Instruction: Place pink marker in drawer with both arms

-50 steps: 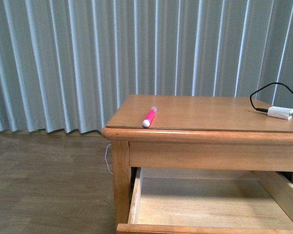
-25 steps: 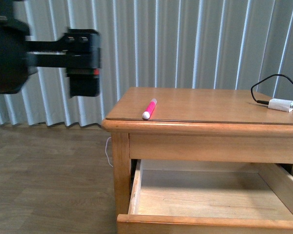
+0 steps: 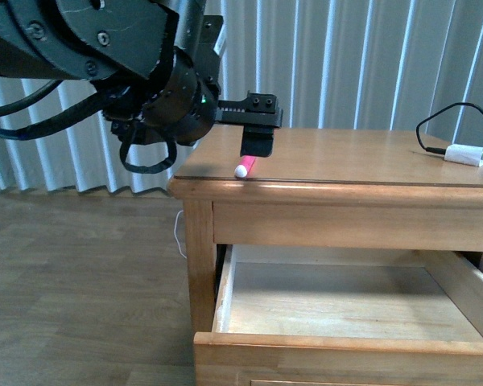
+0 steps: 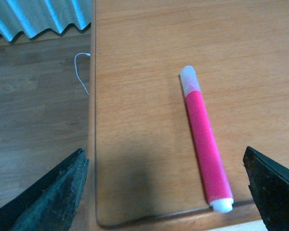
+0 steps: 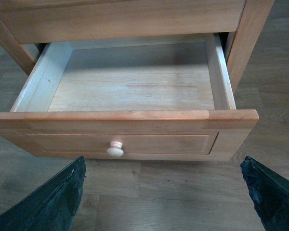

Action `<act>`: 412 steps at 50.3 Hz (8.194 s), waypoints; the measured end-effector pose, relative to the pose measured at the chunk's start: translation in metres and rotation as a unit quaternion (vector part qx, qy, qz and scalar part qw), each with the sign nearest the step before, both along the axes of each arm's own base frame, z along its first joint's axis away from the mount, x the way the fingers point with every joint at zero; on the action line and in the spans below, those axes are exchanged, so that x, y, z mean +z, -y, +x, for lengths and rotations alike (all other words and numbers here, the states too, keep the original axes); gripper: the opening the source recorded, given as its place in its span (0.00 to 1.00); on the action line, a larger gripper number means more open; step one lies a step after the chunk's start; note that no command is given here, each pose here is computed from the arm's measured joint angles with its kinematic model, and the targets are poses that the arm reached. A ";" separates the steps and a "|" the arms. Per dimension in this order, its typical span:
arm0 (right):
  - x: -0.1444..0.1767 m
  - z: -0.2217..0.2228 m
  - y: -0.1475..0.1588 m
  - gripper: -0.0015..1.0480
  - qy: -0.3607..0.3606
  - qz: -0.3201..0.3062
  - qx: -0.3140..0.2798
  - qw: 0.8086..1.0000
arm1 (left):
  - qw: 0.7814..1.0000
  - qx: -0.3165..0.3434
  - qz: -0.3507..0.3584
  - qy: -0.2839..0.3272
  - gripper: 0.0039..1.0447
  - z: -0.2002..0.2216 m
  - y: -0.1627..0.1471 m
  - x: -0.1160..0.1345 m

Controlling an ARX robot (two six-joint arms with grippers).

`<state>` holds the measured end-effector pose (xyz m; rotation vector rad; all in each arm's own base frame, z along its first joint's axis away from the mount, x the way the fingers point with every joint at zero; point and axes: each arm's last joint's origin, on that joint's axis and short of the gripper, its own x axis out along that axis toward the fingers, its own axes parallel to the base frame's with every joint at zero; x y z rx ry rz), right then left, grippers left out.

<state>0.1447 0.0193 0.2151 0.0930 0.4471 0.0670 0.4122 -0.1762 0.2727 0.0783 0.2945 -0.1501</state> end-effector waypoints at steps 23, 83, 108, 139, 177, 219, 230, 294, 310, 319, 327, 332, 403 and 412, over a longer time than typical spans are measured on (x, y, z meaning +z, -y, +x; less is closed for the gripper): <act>0.000 0.000 0.000 0.91 0.000 0.000 0.000 1.000 | 0.998 -0.015 0.019 -0.052 0.94 0.019 0.022 -0.018; 0.000 0.000 0.000 0.91 0.000 0.000 0.000 1.000 | 0.973 -0.230 -0.015 0.032 0.14 -0.030 0.006 0.008; 0.000 0.000 0.000 0.91 0.000 0.000 0.000 1.000 | 0.939 -0.340 0.053 -0.001 0.14 -0.060 -0.002 -0.034; 0.000 0.000 0.000 0.91 0.000 0.000 0.000 1.000 | 0.941 -0.313 0.112 -0.065 0.36 -0.045 0.021 -0.109; 0.000 0.000 0.000 0.91 0.000 0.000 0.000 1.000 | 0.994 -0.048 -0.059 0.083 0.94 -0.167 -0.119 -0.016; 0.000 0.000 0.000 0.91 0.000 0.000 0.000 1.000 | 0.985 0.086 -0.047 0.144 0.23 -0.283 -0.180 -0.079; 0.000 0.000 0.000 0.91 0.000 0.000 0.000 1.000 | 0.985 0.077 -0.043 0.146 0.04 -0.290 -0.177 -0.088; -0.022 0.008 -0.005 0.91 -0.064 -0.107 0.050 0.991 | 0.984 0.075 -0.042 0.156 0.55 -0.316 -0.176 -0.102; -0.088 0.063 -0.006 0.91 -0.169 -0.144 0.090 0.971 | 0.984 0.075 -0.042 0.156 0.94 -0.316 -0.176 -0.102; -0.111 0.108 -0.015 0.91 -0.117 -0.135 0.071 0.981 | 0.984 0.075 -0.042 0.156 0.94 -0.316 -0.176 -0.102; -0.118 0.136 -0.016 0.91 -0.057 -0.120 0.044 0.990 | 0.984 0.075 -0.042 0.156 0.94 -0.316 -0.176 -0.102; -0.119 0.156 -0.017 0.91 -0.030 -0.114 0.029 0.993 | 0.984 0.075 -0.042 0.156 0.94 -0.316 -0.176 -0.102; -0.061 0.161 -0.015 0.91 -0.028 -0.035 0.006 0.999 | 0.984 0.075 -0.042 0.156 0.94 -0.316 -0.176 -0.102; -0.008 0.104 -0.008 0.91 -0.020 -0.022 0.004 1.000 | 0.984 0.075 -0.042 0.156 0.94 -0.316 -0.176 -0.102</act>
